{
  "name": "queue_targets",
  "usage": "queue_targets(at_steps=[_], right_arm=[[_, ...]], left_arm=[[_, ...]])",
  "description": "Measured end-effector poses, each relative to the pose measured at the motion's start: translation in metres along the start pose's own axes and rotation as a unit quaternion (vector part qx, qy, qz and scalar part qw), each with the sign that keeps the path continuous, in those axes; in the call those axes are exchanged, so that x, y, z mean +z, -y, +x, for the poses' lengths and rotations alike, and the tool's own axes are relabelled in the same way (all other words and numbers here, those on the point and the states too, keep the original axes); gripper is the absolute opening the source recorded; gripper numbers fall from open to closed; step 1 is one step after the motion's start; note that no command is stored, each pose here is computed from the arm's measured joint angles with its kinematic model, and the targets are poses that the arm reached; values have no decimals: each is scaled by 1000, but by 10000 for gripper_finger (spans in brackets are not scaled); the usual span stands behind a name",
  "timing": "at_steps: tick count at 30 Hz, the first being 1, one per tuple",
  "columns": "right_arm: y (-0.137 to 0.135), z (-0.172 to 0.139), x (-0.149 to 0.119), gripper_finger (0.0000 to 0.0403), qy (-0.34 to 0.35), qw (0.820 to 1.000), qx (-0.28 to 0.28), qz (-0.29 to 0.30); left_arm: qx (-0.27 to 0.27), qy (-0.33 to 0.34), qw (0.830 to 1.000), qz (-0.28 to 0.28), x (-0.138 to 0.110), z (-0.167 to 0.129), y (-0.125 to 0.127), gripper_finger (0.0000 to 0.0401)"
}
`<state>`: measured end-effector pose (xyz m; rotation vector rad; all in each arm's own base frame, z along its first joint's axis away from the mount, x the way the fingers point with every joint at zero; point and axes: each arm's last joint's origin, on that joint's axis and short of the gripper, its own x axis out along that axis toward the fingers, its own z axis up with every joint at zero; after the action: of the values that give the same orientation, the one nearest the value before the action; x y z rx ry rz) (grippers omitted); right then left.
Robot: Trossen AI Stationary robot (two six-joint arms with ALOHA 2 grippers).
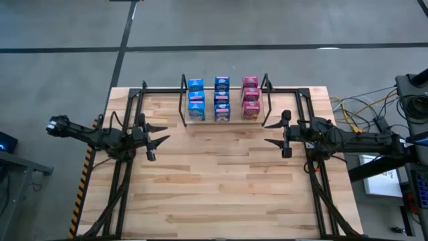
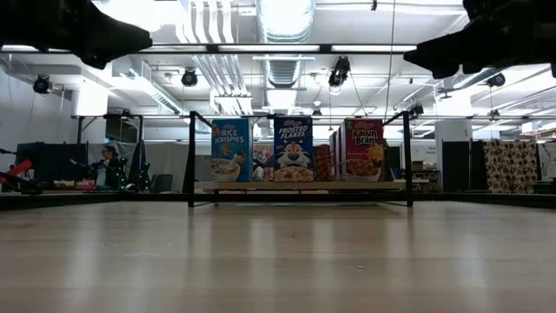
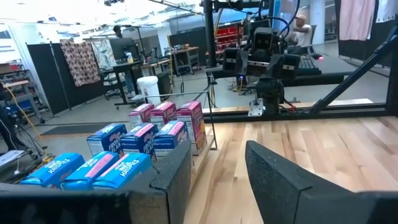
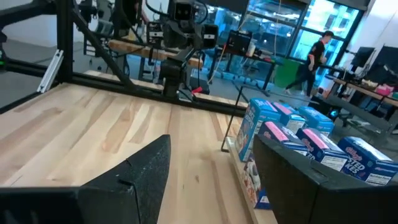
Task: Stack cereal on shelf
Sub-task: Return to Home Position
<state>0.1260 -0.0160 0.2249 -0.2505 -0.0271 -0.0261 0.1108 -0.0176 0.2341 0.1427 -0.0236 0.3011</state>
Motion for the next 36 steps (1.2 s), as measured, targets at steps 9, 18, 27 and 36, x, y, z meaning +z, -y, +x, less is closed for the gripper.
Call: queue_targets(at_steps=[9,18,27,36], right_arm=[[-3,-15,-4,219,43,999,-10,4],[-7,-26,-9,219,75,997,-6,-5],[-9,-40,-10,219,98,995,-9,-28],[-14,-34,-29,219,66,997,15,-32]], left_arm=[[-10,2,1000,0,-13,-4,0,135],[-11,15,1000,-22,-29,-11,-2,135],[-8,37,999,-30,-34,-24,-10,135],[44,17,998,-38,-40,-22,-11,135]])
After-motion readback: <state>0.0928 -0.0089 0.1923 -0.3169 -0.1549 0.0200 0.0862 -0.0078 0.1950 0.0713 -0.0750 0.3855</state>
